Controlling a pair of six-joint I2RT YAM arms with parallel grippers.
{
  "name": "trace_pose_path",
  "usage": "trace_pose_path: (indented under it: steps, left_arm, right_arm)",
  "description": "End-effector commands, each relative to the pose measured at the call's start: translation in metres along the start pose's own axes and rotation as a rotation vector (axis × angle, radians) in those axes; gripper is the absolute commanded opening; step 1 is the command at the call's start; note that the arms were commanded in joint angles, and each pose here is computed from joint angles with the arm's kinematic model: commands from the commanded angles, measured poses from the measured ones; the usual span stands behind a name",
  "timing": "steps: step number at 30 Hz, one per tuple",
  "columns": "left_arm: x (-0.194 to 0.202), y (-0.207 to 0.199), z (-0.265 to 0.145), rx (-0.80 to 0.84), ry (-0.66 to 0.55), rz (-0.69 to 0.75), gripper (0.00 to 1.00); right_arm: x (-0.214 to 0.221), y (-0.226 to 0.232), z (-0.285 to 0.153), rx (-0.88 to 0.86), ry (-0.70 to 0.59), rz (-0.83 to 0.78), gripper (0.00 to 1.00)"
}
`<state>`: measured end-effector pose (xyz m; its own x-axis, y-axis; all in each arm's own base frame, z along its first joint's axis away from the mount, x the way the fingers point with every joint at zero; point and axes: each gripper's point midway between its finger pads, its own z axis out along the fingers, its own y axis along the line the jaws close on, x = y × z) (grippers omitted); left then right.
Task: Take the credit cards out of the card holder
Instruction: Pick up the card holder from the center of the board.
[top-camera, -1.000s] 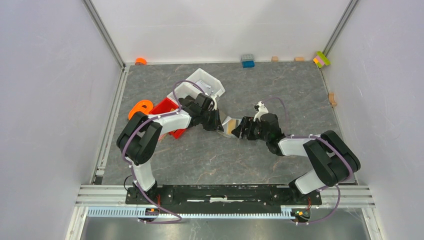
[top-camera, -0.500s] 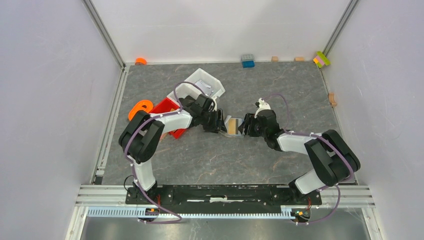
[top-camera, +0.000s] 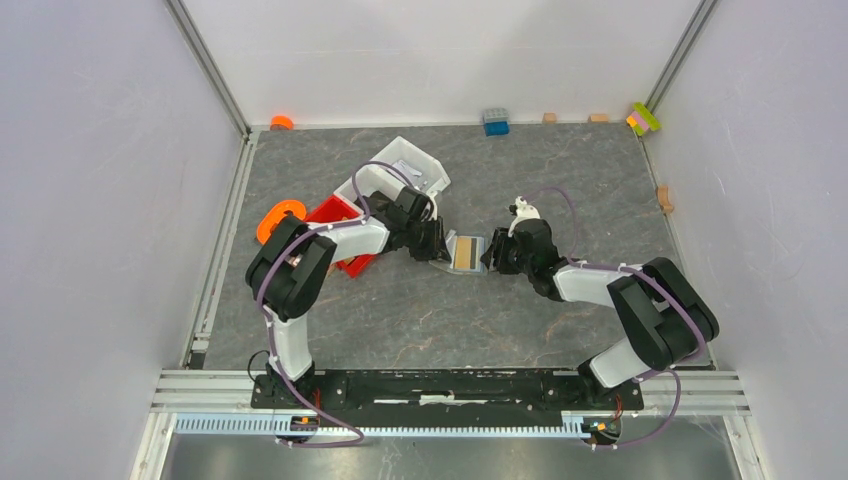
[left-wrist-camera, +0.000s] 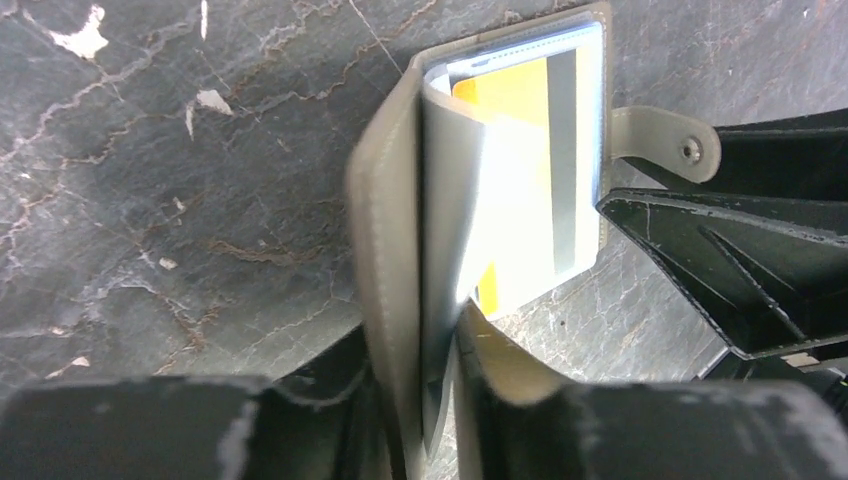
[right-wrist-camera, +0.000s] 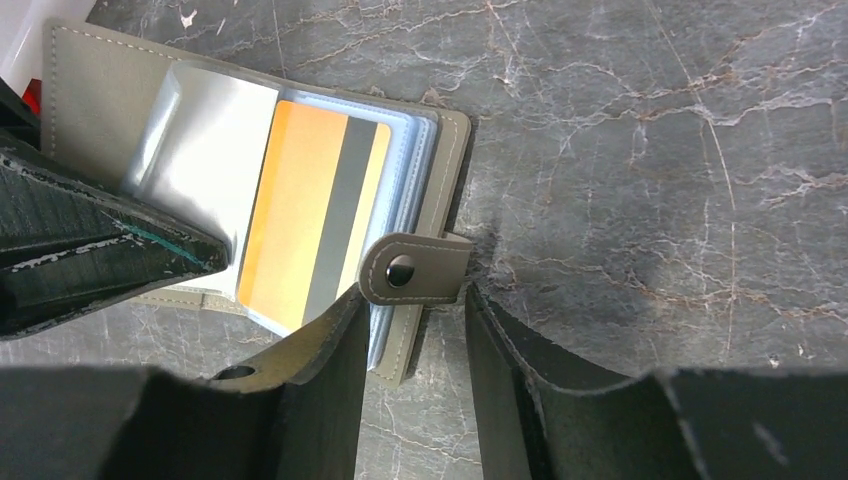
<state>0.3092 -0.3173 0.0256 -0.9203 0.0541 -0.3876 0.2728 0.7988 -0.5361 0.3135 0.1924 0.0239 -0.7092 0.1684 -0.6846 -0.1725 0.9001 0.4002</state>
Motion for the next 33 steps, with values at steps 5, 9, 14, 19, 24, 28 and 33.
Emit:
trace_pose_path:
  steps: [5, 9, 14, 19, 24, 28, 33]
  left_arm:
    - [-0.010, -0.030, -0.023, 0.142, -0.085, 0.034, 0.09]
    - [-0.021, -0.057, -0.049, 0.279, -0.187, 0.059, 0.03]
    - [-0.030, -0.077, -0.082, 0.487, -0.284, 0.022, 0.02]
    - [-0.035, -0.091, -0.110, 0.658, -0.343, 0.014, 0.02]
    - [-0.034, -0.104, -0.126, 0.748, -0.373, 0.040, 0.02]
    - [-0.033, -0.108, -0.132, 0.776, -0.385, 0.060, 0.03]
    - [-0.032, -0.114, -0.139, 0.819, -0.395, 0.068, 0.03]
  right_arm:
    - [-0.015, 0.006, -0.004, -0.012, -0.039, -0.015, 0.54]
    - [-0.017, 0.019, -0.010, -0.096, -0.047, 0.010, 0.80]
    - [-0.030, 0.037, -0.033, -0.233, -0.139, 0.043, 0.95]
    - [-0.047, 0.056, -0.059, -0.379, -0.248, 0.057, 0.98]
    - [-0.056, 0.084, -0.088, -0.578, -0.328, 0.064, 0.98]
    - [-0.058, 0.093, -0.097, -0.640, -0.353, 0.063, 0.96]
    - [-0.061, 0.094, -0.104, -0.663, -0.379, 0.073, 0.81]
